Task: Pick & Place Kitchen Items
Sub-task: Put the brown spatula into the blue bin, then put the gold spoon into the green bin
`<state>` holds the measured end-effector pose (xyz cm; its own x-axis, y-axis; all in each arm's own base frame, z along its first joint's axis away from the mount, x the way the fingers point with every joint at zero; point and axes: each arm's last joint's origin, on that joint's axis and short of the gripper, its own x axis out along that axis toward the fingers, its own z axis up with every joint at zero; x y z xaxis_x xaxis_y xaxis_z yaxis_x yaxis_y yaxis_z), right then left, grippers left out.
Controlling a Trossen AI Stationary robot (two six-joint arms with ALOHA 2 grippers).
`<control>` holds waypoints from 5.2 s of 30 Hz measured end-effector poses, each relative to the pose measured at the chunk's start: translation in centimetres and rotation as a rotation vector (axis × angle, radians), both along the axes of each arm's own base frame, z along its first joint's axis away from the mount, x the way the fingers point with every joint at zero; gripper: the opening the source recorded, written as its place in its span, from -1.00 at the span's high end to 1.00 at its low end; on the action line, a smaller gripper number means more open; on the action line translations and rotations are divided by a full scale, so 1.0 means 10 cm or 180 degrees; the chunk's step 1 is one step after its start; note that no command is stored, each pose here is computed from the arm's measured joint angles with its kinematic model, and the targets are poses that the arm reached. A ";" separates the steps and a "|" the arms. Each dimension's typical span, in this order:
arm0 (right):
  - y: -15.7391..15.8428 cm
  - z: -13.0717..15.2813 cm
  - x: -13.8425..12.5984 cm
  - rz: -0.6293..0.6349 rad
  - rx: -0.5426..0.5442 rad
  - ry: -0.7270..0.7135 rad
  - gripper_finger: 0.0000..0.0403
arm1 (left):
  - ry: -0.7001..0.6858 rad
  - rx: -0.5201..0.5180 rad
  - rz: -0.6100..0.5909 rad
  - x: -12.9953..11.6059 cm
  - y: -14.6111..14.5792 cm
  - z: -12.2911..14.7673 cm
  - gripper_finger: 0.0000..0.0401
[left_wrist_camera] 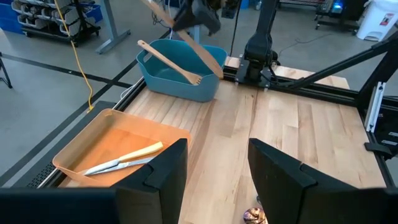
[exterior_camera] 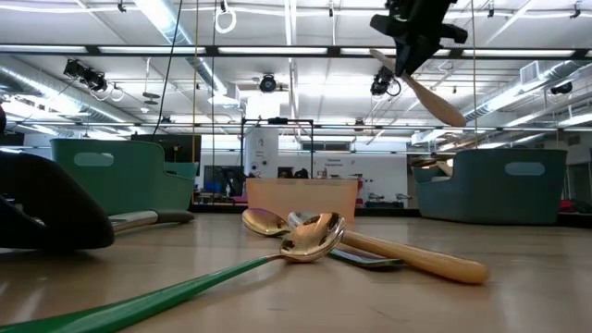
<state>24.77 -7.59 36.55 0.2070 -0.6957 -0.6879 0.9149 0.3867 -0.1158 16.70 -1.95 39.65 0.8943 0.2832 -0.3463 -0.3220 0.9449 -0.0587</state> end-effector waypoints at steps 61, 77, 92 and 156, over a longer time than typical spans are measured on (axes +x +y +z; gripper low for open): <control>-0.64 -0.54 -0.94 -0.0706 -0.0089 -0.0063 0.57 | 0.0000 0.0000 0.0001 0.00 0.00 0.00 0.12; -0.79 -1.03 -1.02 -0.0786 0.0151 -0.0209 0.48 | 0.0001 0.0000 0.0001 0.00 0.00 0.00 0.12; -0.79 -1.15 -1.07 -0.0837 0.0245 -0.0138 0.21 | 0.0000 -0.0002 0.0000 0.00 0.00 0.00 0.12; 2.03 -0.95 0.38 0.2892 0.2233 -0.1800 0.58 | 0.0001 0.0000 0.0000 0.00 0.00 0.00 0.12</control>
